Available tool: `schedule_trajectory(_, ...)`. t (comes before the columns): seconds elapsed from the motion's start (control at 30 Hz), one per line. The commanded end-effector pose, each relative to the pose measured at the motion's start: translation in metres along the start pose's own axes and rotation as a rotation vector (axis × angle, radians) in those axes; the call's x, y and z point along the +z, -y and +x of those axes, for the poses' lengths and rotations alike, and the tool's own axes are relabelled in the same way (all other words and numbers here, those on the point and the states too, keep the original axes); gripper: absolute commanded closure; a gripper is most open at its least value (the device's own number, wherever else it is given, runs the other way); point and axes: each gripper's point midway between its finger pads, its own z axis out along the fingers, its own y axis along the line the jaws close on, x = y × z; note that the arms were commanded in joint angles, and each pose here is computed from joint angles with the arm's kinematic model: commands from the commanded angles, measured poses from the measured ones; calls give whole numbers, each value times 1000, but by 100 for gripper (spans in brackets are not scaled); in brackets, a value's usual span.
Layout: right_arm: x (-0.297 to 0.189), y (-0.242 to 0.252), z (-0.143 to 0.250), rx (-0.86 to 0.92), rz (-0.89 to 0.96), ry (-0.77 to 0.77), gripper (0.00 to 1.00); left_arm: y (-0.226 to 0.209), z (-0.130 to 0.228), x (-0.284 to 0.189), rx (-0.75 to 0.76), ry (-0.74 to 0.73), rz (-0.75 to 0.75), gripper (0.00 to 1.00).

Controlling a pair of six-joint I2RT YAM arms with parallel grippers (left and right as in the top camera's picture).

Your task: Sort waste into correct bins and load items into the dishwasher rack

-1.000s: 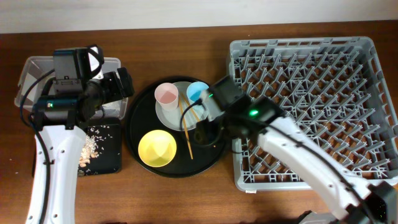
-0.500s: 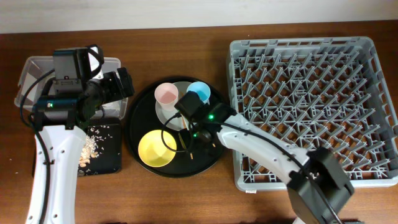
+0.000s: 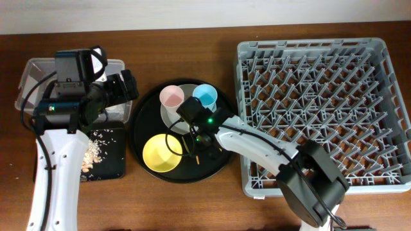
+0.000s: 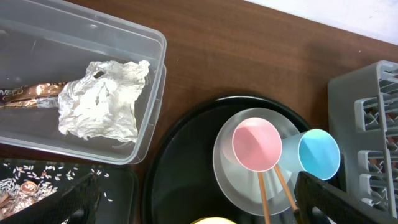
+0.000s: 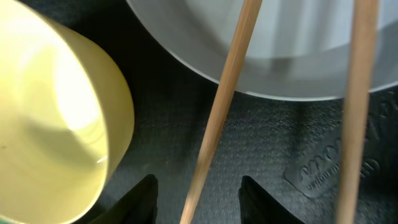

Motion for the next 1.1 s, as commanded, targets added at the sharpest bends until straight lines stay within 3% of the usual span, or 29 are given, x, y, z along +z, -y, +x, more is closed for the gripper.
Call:
schedule_trajectory(0.0,9,1,-1,32,16,-5,56,1,-5,-4,-3,17,3,1)
schedule_trajectory(0.5,26,7,9,99,20,-11,64,1,-5,-4,-3,17,3,1)
schedule_trajectory(0.6,27,8,10,99,20,-11,73,1,-5,-4,-3,17,3,1)
schedule_trajectory(0.7,29,9,13,100,24,-19,76,1,-5,-4,-3,17,3,1)
schedule_trajectory(0.9,28,11,17,105,29,-36,95,1,-5,-4,-3,17,3,1)
schedule_trajectory(1.07,12,8,14,108,36,-52,96,1,-5,-4,-3,17,3,1)
